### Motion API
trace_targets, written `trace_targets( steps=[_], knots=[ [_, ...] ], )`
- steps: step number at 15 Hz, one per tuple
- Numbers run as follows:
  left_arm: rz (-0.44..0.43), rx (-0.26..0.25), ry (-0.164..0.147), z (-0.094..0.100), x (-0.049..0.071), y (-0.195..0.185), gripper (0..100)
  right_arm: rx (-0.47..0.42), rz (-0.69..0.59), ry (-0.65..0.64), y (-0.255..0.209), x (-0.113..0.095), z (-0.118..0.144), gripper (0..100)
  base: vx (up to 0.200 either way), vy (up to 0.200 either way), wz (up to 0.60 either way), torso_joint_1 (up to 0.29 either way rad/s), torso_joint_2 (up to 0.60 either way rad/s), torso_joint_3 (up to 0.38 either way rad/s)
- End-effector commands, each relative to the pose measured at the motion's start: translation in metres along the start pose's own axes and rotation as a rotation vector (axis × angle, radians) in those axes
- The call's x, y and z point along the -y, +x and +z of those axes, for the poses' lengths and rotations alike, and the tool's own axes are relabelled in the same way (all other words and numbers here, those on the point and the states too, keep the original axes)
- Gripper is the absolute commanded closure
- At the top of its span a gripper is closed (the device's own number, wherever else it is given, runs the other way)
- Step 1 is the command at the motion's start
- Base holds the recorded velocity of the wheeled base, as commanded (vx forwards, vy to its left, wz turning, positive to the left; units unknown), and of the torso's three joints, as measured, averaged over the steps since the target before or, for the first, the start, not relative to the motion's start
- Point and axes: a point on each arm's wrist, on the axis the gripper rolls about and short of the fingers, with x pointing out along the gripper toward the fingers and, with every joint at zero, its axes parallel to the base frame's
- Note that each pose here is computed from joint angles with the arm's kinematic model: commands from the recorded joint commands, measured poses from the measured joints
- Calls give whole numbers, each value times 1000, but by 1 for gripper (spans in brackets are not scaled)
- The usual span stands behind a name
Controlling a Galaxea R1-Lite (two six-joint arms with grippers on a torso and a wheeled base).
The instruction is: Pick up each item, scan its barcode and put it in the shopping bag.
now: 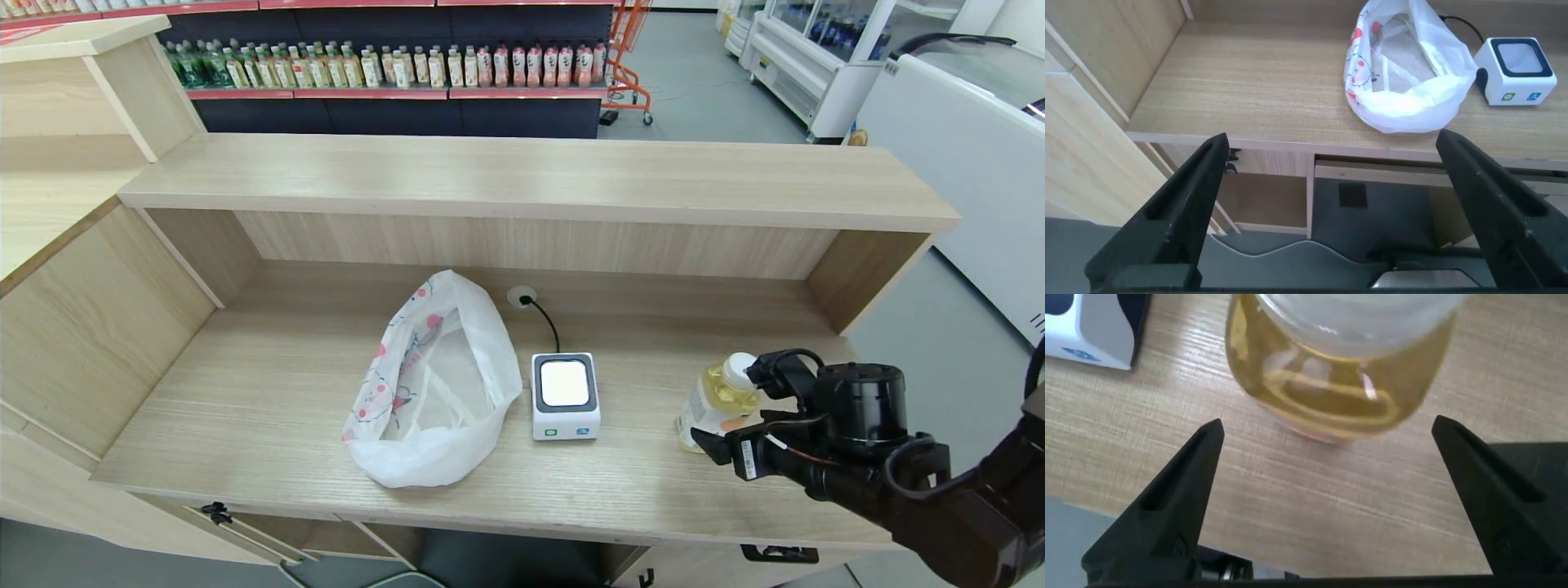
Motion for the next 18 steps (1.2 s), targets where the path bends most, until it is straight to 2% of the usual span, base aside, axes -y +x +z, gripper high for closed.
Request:
trace_targets(
  steps=[1,10,14,16,17,18],
  knots=[
    [0,1,0,0,0,0,0,-7,18,-10,15,-7,-5,0,0,0,0,0,0,0],
    [0,-1,0,0,0,0,0,148,62,-32,59,-31,3,0,0,0,0,0,0,0],
    [0,-1,0,0,0,0,0,177,68,-43,64,-34,6,0,0,0,0,0,0,0],
    [0,-1,0,0,0,0,0,221,109,-42,66,-31,10,0,0,0,0,0,0,0],
    [0,-1,0,0,0,0,0,232,116,-54,67,-29,12,100,0,0,0,0,0,0],
    [0,-1,0,0,0,0,0,241,112,-61,69,-27,14,100,0,0,0,0,0,0]
  ],
)
